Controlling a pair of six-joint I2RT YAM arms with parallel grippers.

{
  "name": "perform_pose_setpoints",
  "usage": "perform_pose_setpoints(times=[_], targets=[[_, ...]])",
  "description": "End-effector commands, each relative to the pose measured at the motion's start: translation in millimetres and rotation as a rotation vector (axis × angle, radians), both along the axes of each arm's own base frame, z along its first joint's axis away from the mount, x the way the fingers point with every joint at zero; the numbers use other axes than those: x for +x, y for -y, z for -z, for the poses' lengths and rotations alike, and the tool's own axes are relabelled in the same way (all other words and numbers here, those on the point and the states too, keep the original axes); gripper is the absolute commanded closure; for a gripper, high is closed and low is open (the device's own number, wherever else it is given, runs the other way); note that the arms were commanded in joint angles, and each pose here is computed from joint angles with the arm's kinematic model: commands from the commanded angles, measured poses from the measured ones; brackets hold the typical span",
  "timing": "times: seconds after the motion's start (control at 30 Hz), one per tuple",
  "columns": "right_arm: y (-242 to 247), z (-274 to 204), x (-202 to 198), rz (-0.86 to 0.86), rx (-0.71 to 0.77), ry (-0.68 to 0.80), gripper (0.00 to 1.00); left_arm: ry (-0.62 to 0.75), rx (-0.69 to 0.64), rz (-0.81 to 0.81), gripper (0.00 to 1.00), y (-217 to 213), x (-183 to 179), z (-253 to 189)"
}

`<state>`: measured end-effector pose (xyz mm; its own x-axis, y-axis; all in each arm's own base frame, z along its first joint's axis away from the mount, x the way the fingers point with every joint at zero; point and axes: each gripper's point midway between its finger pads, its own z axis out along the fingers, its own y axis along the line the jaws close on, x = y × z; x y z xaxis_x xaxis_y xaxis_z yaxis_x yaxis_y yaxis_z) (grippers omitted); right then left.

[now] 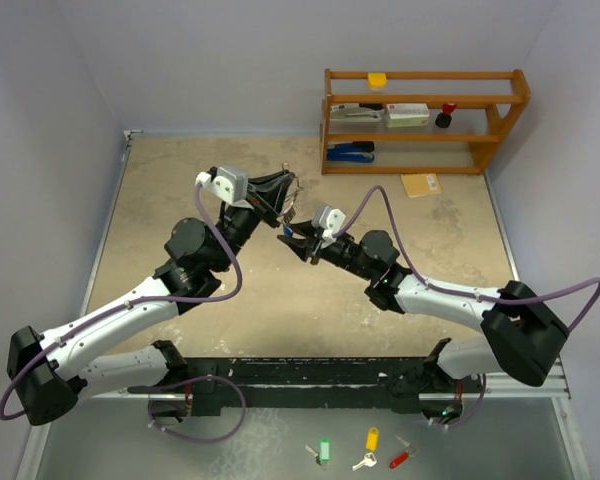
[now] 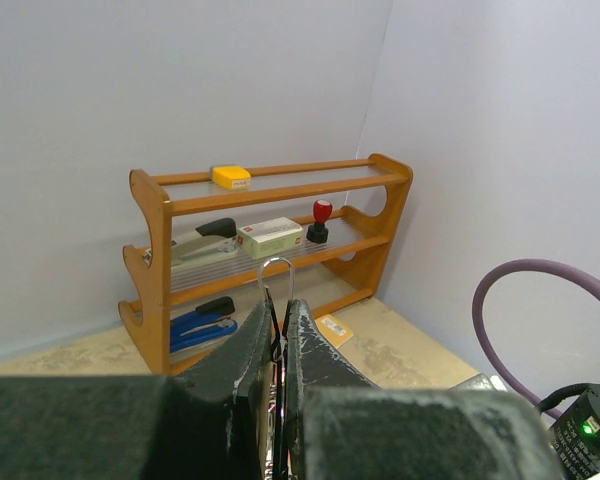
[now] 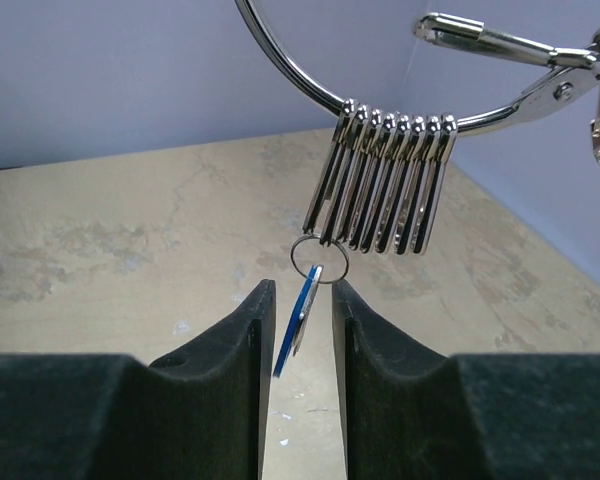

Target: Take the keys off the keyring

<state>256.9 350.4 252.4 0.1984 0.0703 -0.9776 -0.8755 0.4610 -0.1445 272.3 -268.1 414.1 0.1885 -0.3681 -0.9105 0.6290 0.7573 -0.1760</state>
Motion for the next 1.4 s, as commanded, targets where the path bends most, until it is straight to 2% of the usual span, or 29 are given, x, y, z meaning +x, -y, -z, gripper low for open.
perform_pose_setpoints(times=[0.0,0.07,0.1,0.13,0.37,0.4,0.47,0.57,0.6,0.63,0.67,0.7,0.9,1.1,1.2,1.37], targets=[[-1,-47,3,0.019,0.105,0.079,0.72,0.081,-0.118,0.002,1.0,-14,-11,-44],[-1,-46,4,0.022,0.099,0.073,0.85,0.08,-0.121,-0.003,1.0,-15,-11,-44],[-1,-46,5,0.025,0.098,0.067,0.97,0.082,-0.122,-0.007,1.0,-16,-11,-44],[-1,-45,5,0.029,0.096,0.064,1.0,0.083,-0.122,-0.01,1.0,-16,-10,-44],[7,-34,4,0.065,0.015,0.043,1.0,0.047,-0.079,-0.118,1.0,-30,2,-36],[11,-34,4,0.082,-0.005,0.042,1.0,0.028,-0.057,-0.156,0.95,-35,6,-30],[22,-38,7,0.135,-0.047,0.044,1.0,-0.018,-0.003,-0.246,0.79,-46,16,-16],[39,-47,10,0.207,-0.141,0.047,1.0,-0.089,0.057,-0.388,0.64,-69,26,6],[44,-46,11,0.228,-0.192,0.042,1.0,-0.105,0.077,-0.42,0.53,-75,28,12],[48,-49,12,0.243,-0.223,0.041,1.0,-0.119,0.085,-0.456,0.47,-82,28,16],[52,-51,13,0.257,-0.259,0.04,1.0,-0.129,0.087,-0.479,0.44,-87,28,19],[54,-66,14,0.273,-0.268,0.052,1.0,-0.135,0.088,-0.495,0.42,-91,27,22],[69,-82,22,0.37,-0.447,0.047,1.0,-0.123,0.084,-0.47,0.35,-89,25,26],[77,-94,28,0.485,-0.609,0.116,1.0,-0.1,0.104,-0.391,0.45,-70,26,34],[77,-105,29,0.514,-0.6,0.143,1.0,-0.055,0.065,-0.331,0.46,-62,20,38],[75,-114,27,0.521,-0.529,0.158,1.0,0.098,-0.03,-0.184,0.32,-52,-6,36]])
